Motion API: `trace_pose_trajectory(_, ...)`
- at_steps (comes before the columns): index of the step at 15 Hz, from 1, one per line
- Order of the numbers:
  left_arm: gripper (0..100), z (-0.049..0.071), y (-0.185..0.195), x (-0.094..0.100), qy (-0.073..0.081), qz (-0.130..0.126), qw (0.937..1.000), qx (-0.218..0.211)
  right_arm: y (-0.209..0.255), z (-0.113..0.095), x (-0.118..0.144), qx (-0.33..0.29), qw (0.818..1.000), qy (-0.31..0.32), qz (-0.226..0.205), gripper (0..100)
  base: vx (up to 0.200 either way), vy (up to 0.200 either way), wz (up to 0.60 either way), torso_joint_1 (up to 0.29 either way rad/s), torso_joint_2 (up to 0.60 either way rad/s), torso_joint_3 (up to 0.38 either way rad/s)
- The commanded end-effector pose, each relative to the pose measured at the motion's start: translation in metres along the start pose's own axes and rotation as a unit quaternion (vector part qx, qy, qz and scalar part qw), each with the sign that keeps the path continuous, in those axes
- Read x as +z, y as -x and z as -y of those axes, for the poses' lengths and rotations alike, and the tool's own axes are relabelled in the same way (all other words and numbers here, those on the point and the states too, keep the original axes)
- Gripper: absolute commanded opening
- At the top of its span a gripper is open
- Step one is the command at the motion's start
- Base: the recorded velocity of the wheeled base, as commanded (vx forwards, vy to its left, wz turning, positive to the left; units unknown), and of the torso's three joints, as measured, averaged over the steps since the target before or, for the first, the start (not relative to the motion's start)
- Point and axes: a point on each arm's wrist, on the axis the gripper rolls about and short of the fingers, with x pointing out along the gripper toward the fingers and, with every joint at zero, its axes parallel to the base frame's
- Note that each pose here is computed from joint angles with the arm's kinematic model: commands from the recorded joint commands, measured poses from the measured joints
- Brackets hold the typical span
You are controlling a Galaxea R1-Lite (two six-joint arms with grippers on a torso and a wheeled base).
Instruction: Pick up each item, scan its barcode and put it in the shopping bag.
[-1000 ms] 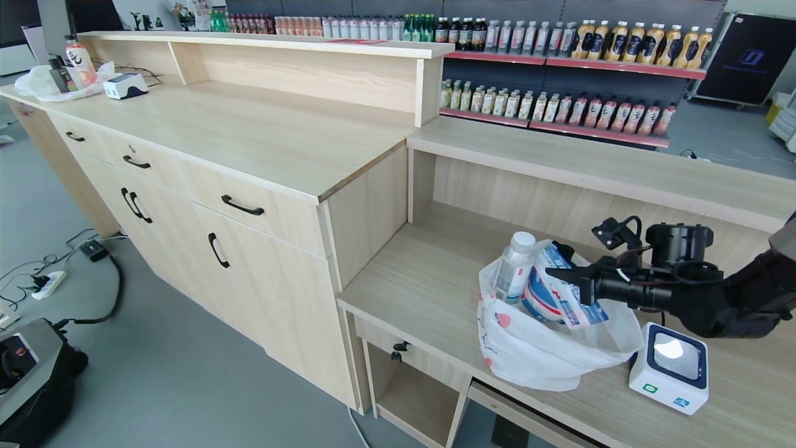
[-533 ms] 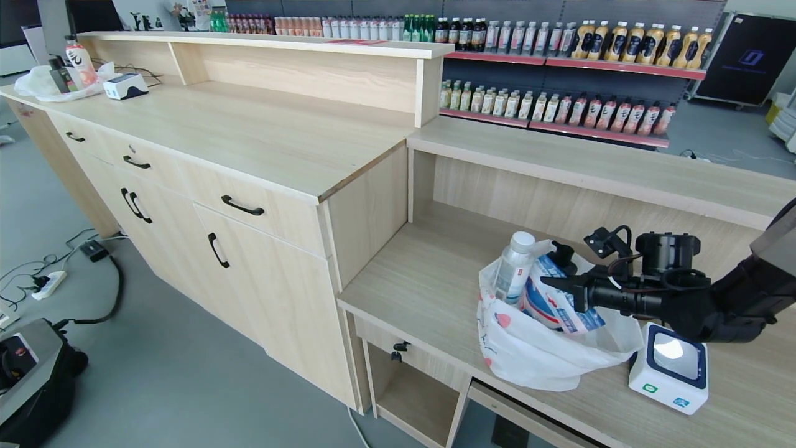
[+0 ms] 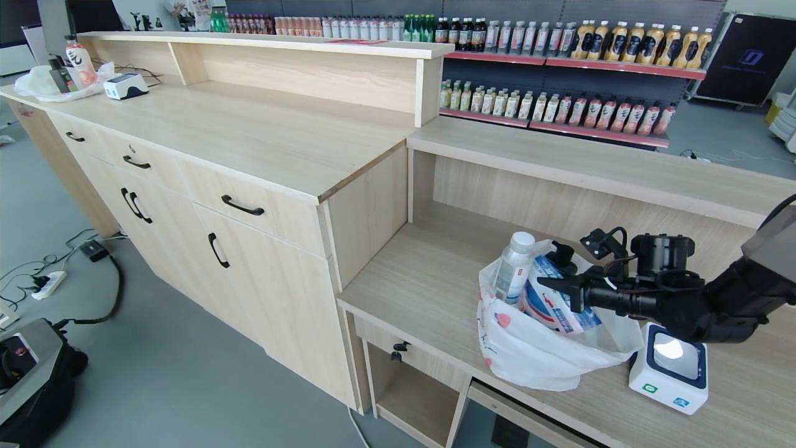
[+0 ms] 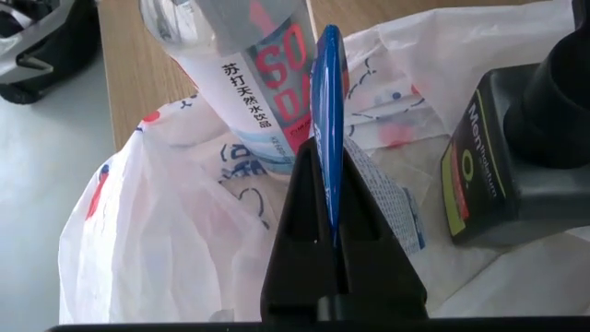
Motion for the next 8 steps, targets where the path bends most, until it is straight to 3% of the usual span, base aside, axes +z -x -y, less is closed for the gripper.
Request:
trace_pose_trajectory(1,100,0.0,0.0,0.0,0.0,0.0,1.0,0.0,0.001,0.001,0.003,-0.002,1.0,0.002,0.004,100,0.0,0.0,0.0,0.0,0.0,0.0)
trace_pose_trajectory(8,100,0.0,0.0,0.0,0.0,0.0,1.0,0.0,0.011,-0.001,0.034,-0.007,0.999,0.018,0.039,100,0.0,0.0,0.0,0.0,0.0,0.0)
